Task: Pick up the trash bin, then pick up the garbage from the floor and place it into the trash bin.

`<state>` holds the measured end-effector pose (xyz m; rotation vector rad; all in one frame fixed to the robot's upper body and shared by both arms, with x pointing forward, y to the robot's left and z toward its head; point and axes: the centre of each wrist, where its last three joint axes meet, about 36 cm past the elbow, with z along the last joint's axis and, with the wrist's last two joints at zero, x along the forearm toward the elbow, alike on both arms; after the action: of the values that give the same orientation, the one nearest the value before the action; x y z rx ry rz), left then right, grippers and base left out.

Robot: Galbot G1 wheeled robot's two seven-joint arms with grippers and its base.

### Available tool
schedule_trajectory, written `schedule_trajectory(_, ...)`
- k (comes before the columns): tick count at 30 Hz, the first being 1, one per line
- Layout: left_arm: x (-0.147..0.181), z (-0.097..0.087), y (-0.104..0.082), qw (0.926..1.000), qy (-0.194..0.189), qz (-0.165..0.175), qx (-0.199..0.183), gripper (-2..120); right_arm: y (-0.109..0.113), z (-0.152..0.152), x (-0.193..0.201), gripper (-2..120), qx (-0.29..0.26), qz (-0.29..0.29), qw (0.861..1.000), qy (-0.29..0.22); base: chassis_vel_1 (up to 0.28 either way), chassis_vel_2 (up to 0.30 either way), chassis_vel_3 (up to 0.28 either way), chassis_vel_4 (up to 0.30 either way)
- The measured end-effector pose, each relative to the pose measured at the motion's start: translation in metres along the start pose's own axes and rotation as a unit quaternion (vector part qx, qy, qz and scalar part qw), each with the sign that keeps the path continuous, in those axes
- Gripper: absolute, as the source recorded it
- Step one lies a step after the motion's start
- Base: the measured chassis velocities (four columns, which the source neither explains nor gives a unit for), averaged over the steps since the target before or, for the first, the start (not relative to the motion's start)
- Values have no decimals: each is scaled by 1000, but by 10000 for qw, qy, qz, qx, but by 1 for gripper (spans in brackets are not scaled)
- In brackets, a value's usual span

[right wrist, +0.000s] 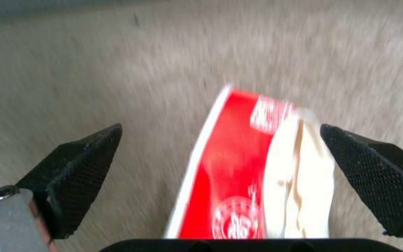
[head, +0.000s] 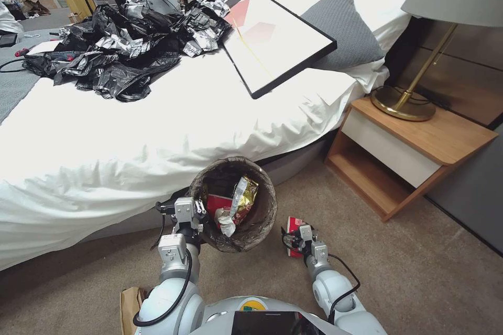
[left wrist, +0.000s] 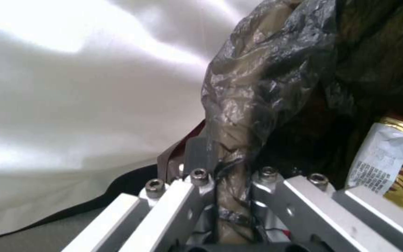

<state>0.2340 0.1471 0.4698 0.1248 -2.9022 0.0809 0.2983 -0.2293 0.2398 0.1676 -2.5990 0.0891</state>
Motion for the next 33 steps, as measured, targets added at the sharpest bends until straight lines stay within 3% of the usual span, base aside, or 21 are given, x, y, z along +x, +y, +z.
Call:
schedule_trajectory(7, 0, 0, 0, 10000, 0, -1, 0, 2, -1, 4, -2, 100, 16, 7, 10000, 73, 0, 0, 0, 0)
schedule_trajectory(11, 0, 0, 0, 10000, 0, -3, -1, 2, -7, 25, -16, 99, 143, 63, 9981, 598, 0, 0, 0, 0)
schedule_trajectory(15, 0, 0, 0, 10000, -1, -4, -1, 2, -11, 28, -20, 96, 183, 89, 9968, 774, 0, 0, 0, 0)
schedule_trajectory(20, 0, 0, 0, 10000, -1, -5, -1, 2, -16, 35, -27, 80, 197, 142, 9955, 915, 0, 0, 0, 0)
schedule_trajectory(22, 0, 0, 0, 10000, -1, -6, -1, 2, -21, 44, -33, 68, 189, 210, 9947, 992, 0, 0, 0, 0)
schedule_trajectory(24, 0, 0, 0, 10000, -1, -6, -1, 2, -22, 46, -34, 66, 186, 215, 9948, 981, 0, 0, 0, 0)
schedule_trajectory(27, 0, 0, 0, 10000, -1, -6, -1, 2, -24, 48, -36, 50, 175, 240, 9956, 894, 0, 0, 0, 0)
schedule_trajectory(33, 0, 0, 0, 10000, -1, -7, -1, 2, -24, 45, -39, 30, 176, 261, 9965, 781, 0, 0, 0, 0)
